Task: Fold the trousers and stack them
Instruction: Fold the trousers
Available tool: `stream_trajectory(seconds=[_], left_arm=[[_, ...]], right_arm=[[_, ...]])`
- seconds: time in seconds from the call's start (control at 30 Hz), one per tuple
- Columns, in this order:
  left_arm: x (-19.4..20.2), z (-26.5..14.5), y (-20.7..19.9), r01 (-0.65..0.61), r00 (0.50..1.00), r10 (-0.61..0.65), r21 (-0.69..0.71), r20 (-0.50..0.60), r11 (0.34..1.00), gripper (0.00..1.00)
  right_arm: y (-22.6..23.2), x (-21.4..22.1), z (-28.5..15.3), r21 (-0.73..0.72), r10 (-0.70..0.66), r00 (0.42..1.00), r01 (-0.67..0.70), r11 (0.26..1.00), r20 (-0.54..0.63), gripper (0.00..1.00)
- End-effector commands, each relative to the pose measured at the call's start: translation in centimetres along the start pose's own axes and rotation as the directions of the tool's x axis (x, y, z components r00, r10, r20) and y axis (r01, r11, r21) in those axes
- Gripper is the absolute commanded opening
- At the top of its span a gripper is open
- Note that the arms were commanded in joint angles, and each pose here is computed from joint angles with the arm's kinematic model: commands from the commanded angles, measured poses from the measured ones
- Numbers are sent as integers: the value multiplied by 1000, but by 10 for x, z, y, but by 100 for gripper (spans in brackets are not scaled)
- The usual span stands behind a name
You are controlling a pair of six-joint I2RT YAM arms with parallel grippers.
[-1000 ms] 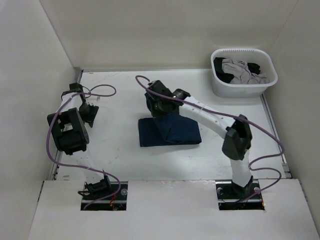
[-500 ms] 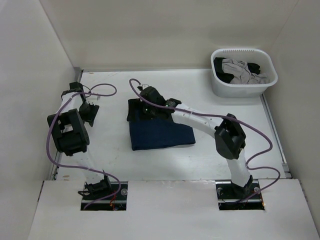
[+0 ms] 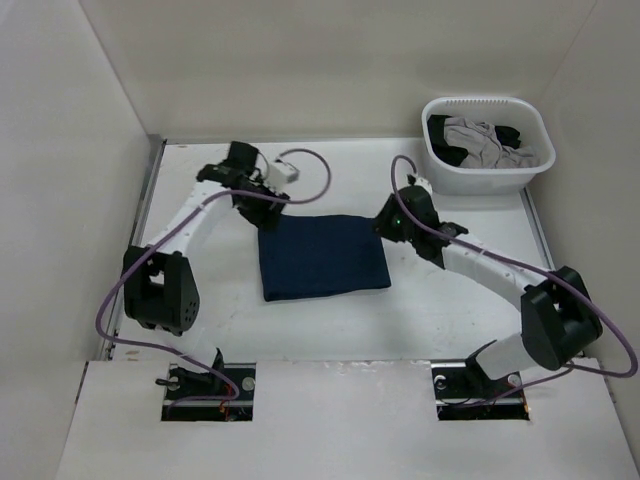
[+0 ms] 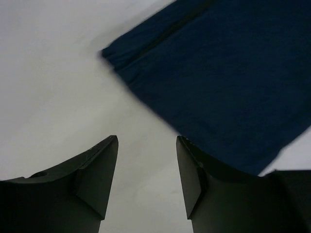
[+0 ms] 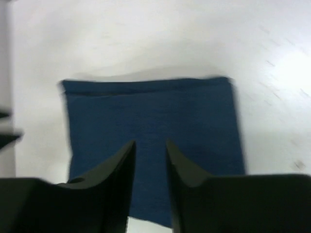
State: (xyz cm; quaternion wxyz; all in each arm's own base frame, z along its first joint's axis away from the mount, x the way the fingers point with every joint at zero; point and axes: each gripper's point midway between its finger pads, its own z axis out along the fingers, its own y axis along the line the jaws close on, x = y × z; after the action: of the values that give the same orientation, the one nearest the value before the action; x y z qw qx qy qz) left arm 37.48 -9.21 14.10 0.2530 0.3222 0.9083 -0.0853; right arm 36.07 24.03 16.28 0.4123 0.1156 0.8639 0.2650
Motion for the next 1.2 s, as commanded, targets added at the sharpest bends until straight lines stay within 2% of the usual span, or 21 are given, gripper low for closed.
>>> stream_trajectory(seconds=[0.0, 0.07, 0.13, 0.3, 0.47, 0.6, 0.67, 0.7, 0.73, 0.77, 0.83, 0.87, 0.97, 1.03, 1.07, 1.1, 1.17], left_arm=[[23, 13, -76, -16, 997, 32, 216, -74, 976, 48], [45, 25, -99, -35, 988, 73, 261, -139, 965, 46], [67, 32, -114, -55, 974, 114, 288, -193, 956, 46], [109, 49, -109, -149, 931, 214, 229, -295, 962, 45], [118, 63, -92, -233, 909, 269, 146, -318, 961, 46], [106, 53, -88, -228, 927, 257, 134, -273, 964, 47], [81, 39, -74, -240, 949, 251, 78, -190, 968, 49], [63, 30, -65, -244, 960, 247, 40, -131, 969, 50], [44, 18, -56, -238, 969, 238, 2, -63, 971, 51], [22, 4, -48, -226, 974, 227, -32, 15, 974, 52], [-24, -36, -27, -163, 961, 183, -109, 206, 981, 54], [-47, -61, -11, -91, 941, 135, -151, 309, 984, 55], [-77, -123, 61, 241, 858, -95, -232, 505, 942, 57], [-65, -153, 113, 429, 788, -212, -268, 578, 863, 60], [-48, -169, 147, 528, 750, -267, -303, 605, 794, 62], [-35, -177, 165, 571, 737, -290, -333, 611, 750, 63], [10, -194, 205, 631, 748, -343, -447, 568, 634, 64]], right_arm=[[-42, 45, 8, 123, 138, 988, -128, 984, -75, 28], [-62, 65, 3, 184, 212, 973, -193, 964, -91, 18], [-78, 79, -4, 231, 271, 959, -246, 941, -84, 13], [-90, 122, -15, 281, 352, 927, -306, 910, -129, 9], [-98, 140, -17, 320, 394, 908, -334, 887, -145, 7], [-95, 126, -28, 291, 378, 920, -336, 896, -100, 9], [-92, 106, -42, 271, 353, 934, -327, 905, -49, 19], [-91, 91, -51, 263, 323, 946, -308, 914, -15, 35], [-91, 75, -61, 260, 281, 960, -277, 925, 22, 65], [-94, 55, -71, 268, 233, 971, -241, 933, 61, 100], [-105, 15, -89, 302, 112, 989, -137, 943, 96, 100], [-114, -3, -98, 327, 40, 996, -65, 943, 84, 100], [-143, -50, -126, 390, -95, 995, 74, 918, 35, 100], [-165, -81, -151, 475, -115, 989, 58, 878, 91, 100], [-178, -102, -173, 534, -116, 981, 16, 845, 155, 100], [-185, -115, -186, 563, -122, 972, -12, 826, 199, 100], [-200, -142, -217, 613, -138, 949, -69, 787, 285, 100]])
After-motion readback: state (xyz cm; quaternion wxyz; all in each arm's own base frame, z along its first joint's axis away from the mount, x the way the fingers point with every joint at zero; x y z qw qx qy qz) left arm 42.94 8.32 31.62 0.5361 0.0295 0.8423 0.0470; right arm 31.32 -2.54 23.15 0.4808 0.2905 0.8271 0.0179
